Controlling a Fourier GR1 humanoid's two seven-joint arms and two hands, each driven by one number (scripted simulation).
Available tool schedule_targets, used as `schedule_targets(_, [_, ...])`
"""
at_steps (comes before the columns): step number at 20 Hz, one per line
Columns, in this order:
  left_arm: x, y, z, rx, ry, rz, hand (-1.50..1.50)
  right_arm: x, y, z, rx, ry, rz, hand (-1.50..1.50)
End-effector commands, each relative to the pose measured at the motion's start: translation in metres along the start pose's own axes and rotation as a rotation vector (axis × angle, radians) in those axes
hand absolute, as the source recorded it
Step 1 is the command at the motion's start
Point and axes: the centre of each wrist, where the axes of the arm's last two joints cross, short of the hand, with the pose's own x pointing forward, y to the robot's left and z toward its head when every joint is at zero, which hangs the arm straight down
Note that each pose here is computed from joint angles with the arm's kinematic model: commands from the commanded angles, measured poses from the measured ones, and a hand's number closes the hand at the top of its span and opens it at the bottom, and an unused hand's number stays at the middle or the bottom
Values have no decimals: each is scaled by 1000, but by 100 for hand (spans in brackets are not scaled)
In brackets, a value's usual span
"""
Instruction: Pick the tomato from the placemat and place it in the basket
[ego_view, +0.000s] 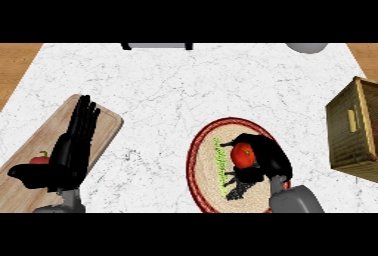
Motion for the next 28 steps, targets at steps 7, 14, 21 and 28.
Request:
schedule_targets(7, [3,5,2,-10,10,6,0,-5,15,-3,9,-69,119,150])
schedule_targets(14, [22,7,6,-5,4,-3,0,9,9,-13,-91,-61,137,150])
schedule_targets(21, [7,-11,4,5,0,-2,0,-5,10,38,-275,77,376,150])
schedule_targets(28, [1,1,6,18,5,0,0,36,-28,104,-463,-88,83,150])
